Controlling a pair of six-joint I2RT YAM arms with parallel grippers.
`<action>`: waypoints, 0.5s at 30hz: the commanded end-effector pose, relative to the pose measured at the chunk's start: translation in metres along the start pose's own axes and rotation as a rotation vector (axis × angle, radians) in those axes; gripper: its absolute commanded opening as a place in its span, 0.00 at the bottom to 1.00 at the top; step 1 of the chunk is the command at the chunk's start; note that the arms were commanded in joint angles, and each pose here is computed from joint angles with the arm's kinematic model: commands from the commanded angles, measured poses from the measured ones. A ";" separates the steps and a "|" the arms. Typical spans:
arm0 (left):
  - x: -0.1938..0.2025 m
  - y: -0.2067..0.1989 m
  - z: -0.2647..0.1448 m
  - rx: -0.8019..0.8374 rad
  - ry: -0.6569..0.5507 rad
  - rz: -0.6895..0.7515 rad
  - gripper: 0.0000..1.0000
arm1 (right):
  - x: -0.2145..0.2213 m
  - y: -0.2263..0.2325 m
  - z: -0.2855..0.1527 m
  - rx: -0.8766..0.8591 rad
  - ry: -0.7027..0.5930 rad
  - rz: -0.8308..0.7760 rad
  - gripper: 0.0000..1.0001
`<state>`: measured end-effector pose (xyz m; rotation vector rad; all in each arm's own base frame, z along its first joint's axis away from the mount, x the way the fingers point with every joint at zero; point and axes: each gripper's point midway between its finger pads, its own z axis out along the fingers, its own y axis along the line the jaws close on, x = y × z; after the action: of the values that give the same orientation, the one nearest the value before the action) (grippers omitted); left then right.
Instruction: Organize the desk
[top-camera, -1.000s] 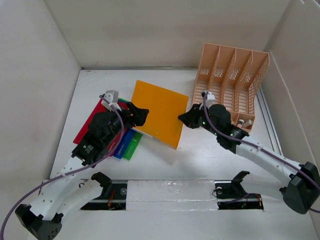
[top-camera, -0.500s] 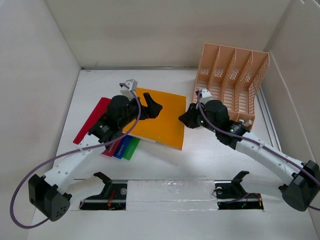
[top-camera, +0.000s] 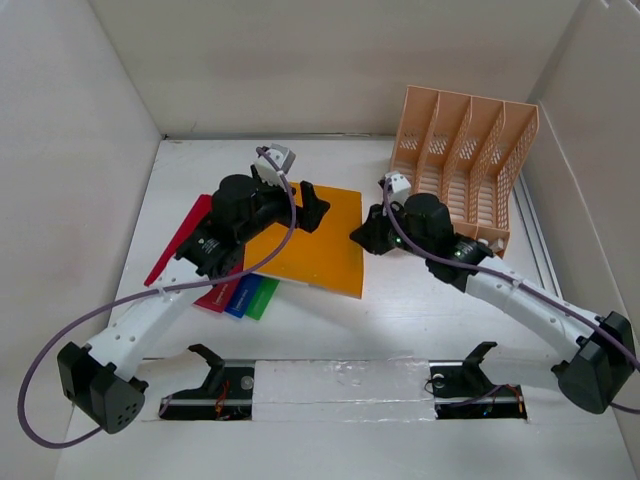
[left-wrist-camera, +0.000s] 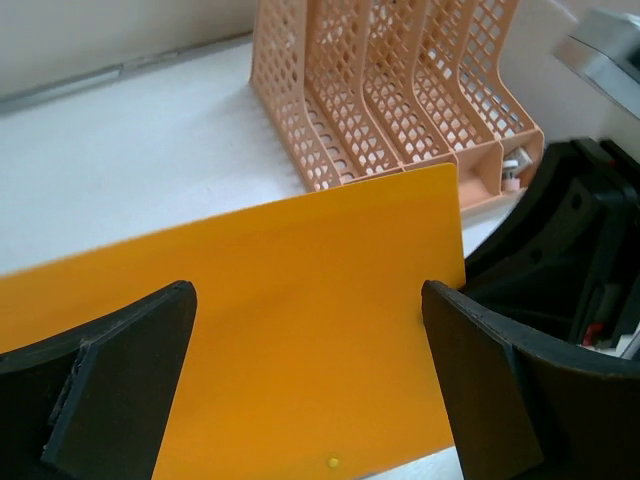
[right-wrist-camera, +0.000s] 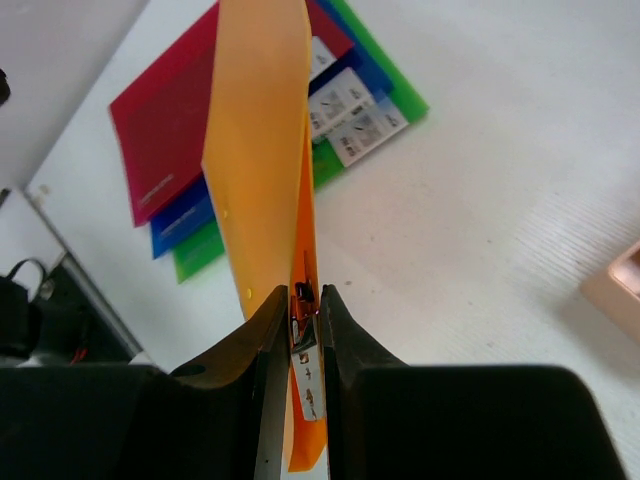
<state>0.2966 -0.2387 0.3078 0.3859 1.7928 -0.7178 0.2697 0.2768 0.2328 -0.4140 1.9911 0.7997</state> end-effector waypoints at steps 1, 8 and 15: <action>-0.028 -0.012 0.001 0.094 -0.100 0.256 0.92 | -0.030 0.047 -0.009 -0.307 -0.036 -0.049 0.00; -0.038 -0.010 0.020 0.322 0.031 0.303 0.92 | -0.031 0.068 -0.035 -0.549 -0.038 -0.084 0.00; -0.010 -0.028 0.036 0.584 0.215 0.270 0.88 | -0.030 0.055 -0.042 -0.576 -0.042 -0.088 0.00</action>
<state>0.3390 -0.2730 0.3126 0.9291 1.7141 -0.8576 0.2335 0.2897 0.2610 -0.7134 1.8516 1.2602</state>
